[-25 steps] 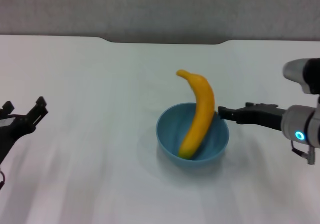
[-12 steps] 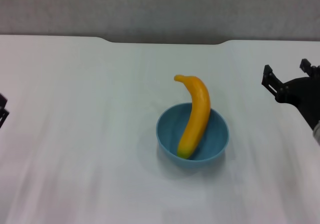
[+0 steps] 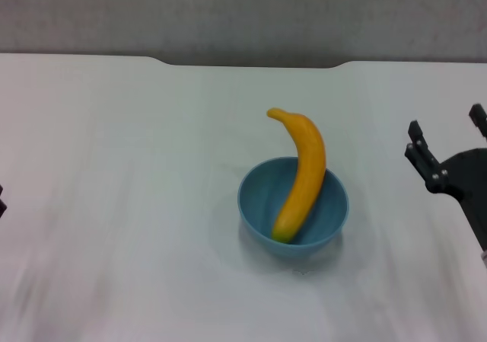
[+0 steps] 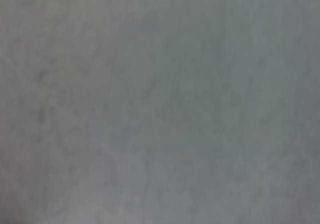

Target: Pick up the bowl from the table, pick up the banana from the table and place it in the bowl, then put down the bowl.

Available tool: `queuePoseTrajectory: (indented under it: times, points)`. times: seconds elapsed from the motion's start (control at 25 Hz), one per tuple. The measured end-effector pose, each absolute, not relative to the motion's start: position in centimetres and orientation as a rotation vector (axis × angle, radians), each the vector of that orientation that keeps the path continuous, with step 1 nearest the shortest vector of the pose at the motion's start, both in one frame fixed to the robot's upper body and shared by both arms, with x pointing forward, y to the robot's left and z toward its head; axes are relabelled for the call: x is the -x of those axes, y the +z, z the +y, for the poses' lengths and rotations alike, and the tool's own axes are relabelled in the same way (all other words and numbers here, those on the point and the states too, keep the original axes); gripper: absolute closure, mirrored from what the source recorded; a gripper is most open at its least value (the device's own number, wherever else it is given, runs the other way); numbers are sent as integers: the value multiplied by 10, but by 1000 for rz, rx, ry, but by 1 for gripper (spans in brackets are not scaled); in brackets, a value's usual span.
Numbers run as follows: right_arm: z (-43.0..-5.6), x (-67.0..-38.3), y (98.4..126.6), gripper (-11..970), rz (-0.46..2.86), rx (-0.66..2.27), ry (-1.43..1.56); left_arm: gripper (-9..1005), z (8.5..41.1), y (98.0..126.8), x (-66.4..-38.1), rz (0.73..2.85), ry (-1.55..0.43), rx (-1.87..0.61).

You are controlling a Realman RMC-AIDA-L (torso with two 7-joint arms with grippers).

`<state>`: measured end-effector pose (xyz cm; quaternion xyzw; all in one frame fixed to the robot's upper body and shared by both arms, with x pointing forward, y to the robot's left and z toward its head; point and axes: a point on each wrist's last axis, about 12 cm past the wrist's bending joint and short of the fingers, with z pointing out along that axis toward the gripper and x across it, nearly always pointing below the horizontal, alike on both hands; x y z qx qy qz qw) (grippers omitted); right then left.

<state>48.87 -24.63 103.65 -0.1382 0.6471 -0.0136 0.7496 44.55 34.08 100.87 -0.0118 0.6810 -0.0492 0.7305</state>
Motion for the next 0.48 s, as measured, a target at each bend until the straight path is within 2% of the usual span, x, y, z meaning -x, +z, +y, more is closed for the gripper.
queuePoseTrajectory:
  times: [0.48]
  points:
    - [-272,-484,1015,79,1517,280,-12,129,349,995,-450,1615,-60,93]
